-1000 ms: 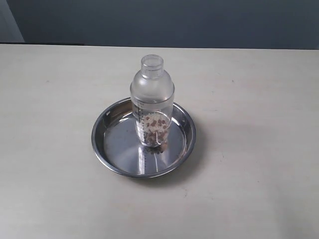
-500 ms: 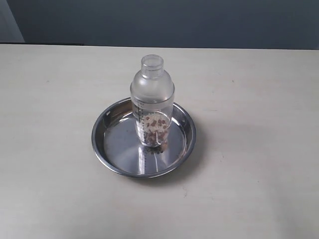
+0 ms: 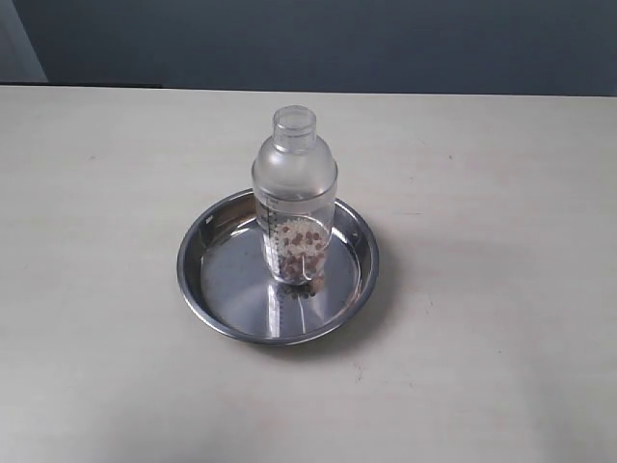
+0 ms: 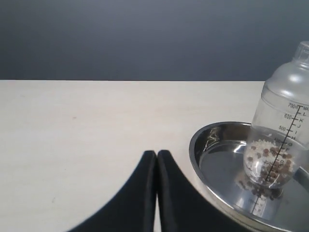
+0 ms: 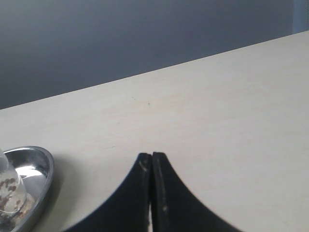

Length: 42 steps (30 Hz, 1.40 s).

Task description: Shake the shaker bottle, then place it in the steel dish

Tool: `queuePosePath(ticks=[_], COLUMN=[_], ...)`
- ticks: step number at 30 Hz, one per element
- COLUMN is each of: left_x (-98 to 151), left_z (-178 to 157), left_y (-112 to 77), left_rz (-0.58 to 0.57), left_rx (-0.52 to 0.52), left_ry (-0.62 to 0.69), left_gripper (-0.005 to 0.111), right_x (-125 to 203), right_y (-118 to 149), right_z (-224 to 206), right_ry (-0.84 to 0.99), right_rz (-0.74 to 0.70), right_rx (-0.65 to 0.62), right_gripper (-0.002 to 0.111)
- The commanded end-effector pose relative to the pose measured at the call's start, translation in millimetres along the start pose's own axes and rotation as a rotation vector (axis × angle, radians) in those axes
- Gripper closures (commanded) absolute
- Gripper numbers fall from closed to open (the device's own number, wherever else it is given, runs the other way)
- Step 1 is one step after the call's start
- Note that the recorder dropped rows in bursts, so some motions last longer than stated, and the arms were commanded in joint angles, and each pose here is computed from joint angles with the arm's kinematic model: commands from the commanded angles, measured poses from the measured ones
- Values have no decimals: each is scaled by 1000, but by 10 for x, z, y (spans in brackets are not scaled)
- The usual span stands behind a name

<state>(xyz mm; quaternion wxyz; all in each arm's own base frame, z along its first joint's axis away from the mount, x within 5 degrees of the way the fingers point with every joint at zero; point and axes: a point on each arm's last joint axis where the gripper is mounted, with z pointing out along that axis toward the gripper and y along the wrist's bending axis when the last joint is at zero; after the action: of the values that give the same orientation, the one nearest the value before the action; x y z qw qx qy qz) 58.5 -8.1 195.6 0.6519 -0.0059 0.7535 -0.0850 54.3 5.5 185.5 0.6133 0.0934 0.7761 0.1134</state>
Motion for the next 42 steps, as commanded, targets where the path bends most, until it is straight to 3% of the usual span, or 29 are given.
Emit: queuePosePath(ticks=[1,5,42], left_x=[52,52,51], left_z=[-3,-3,-3], left_y=[1,2,2], left_rz=[46,96,91], left_rx=[1,1,1], left_ry=[40,40,39], left_gripper=[106,106,106], right_x=[-6,-6,-6], right_y=[-2,-2,-2], right_z=[-2,-2,-2], right_ry=[-13,-13,-13], right_rz=[-4,-4,-4], right_rx=[3,3,3], right_gripper=[109,109,109])
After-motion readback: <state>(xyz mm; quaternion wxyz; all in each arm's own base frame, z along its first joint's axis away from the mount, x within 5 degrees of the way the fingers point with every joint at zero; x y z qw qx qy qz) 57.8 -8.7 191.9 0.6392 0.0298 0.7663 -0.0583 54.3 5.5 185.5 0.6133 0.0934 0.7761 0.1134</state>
